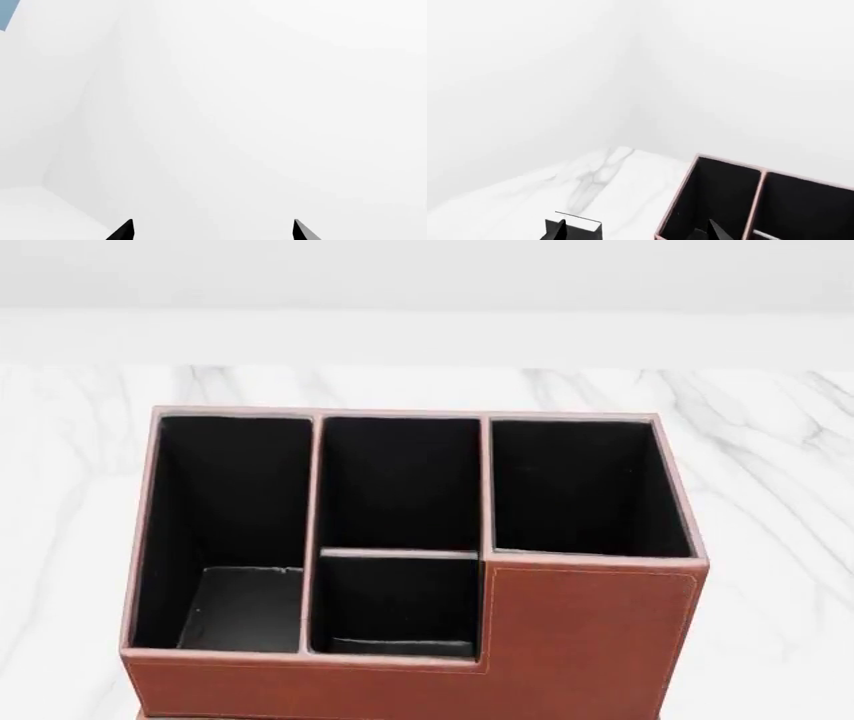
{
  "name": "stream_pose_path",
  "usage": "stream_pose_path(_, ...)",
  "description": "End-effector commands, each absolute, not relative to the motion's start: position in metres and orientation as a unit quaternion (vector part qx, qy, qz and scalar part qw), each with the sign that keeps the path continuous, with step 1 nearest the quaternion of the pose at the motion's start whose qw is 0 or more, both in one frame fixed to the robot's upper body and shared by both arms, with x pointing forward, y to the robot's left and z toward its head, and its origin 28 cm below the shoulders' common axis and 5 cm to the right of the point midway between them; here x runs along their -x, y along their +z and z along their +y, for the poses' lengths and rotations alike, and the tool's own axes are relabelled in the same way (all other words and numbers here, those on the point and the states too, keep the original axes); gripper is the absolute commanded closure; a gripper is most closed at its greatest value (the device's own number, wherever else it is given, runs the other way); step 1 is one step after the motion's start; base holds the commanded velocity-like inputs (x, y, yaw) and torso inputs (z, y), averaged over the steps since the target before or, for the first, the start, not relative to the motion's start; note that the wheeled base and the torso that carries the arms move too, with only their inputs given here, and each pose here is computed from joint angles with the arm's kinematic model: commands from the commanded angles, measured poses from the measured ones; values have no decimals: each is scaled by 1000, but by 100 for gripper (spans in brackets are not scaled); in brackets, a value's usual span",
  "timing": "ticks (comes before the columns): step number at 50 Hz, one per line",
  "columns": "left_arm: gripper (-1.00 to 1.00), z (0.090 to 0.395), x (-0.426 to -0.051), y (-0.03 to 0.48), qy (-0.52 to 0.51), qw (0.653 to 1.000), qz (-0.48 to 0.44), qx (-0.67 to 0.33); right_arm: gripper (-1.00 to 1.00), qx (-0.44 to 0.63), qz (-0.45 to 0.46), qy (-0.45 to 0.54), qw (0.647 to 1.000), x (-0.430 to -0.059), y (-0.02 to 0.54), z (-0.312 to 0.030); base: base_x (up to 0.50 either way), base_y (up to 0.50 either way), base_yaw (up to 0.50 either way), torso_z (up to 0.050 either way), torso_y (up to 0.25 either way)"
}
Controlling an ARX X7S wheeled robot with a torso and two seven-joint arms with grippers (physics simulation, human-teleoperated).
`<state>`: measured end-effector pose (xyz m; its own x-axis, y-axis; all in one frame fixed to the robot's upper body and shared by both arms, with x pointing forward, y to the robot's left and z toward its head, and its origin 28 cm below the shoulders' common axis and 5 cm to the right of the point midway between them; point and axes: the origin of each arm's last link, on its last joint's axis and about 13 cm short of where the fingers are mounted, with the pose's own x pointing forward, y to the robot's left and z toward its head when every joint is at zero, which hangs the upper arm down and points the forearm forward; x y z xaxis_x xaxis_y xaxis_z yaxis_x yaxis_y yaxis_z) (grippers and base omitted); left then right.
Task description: Pick up the yellow and white mug and place it to the right of the caddy.
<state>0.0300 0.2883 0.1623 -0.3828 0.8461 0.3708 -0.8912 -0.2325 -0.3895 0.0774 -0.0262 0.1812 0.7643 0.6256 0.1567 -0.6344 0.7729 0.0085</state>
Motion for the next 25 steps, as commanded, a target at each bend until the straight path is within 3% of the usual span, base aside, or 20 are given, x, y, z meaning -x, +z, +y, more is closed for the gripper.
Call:
stream_pose_path(1,-100,288,-30,162,784,555,-277,-40,-100,-14,-62,352,934,-73,177,-25,0,0,0,0,0)
stream_pose_path(25,-100,288,-30,162,784,555,-275,-40,-100,-14,-28,320,947,-77,172,-28,0,0,0,0,0)
